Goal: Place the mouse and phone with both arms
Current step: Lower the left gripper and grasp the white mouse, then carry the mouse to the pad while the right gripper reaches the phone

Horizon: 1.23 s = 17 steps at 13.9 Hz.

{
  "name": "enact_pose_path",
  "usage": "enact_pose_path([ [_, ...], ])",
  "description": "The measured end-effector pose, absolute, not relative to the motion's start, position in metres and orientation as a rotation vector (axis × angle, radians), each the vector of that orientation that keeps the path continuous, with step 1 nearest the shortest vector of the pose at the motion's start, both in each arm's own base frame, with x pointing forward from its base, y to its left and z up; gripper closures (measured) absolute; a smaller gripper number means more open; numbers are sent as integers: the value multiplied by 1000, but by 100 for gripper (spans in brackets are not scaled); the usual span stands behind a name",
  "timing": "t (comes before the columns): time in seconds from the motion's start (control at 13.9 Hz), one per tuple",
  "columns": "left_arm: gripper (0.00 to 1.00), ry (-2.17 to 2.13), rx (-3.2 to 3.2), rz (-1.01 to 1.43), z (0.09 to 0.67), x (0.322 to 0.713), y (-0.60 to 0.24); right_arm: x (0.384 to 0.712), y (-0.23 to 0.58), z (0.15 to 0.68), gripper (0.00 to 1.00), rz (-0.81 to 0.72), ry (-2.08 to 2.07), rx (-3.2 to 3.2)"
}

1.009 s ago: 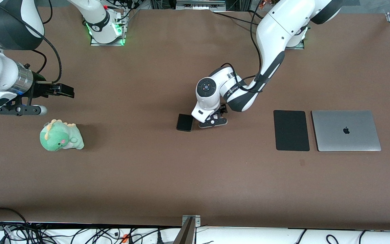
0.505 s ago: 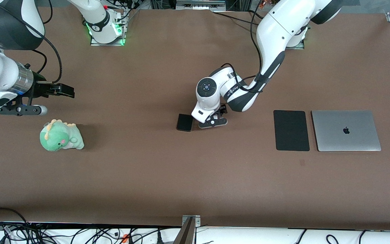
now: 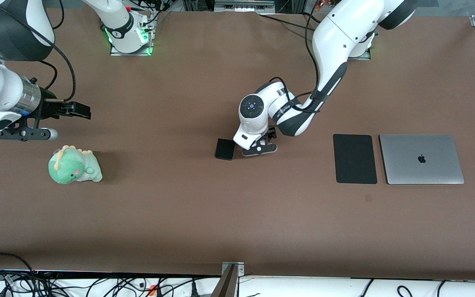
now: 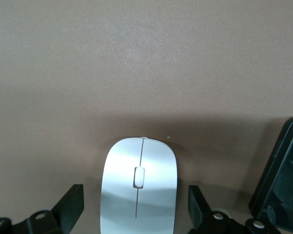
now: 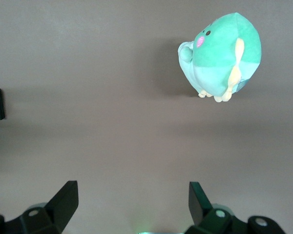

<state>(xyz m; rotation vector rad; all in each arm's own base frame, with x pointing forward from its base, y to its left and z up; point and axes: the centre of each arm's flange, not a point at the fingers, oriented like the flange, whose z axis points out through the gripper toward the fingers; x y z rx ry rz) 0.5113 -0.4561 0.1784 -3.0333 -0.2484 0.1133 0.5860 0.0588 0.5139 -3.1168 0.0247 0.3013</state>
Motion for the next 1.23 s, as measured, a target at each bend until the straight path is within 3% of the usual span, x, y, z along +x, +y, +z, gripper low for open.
enact_pose_path([
  [0.14,11,-249,-3033,114,178,511,-456,586,59,514,0,302,25,-3117],
  [0.29,26,-249,-3033,114,178,511,-456,586,59,513,0,303,25,-3117],
  [0.36,26,-249,-3032,114,178,511,-456,586,59,513,0,303,25,-3117],
  [0.5,39,-249,-3032,114,178,511,-456,586,59,513,0,304,25,-3117],
  [0.86,39,-274,-3014,120,185,520,-447,586,59,513,0,304,24,-3117],
  [1.23,39,-360,-2951,106,241,563,-390,586,59,513,0,305,23,-3117],
])
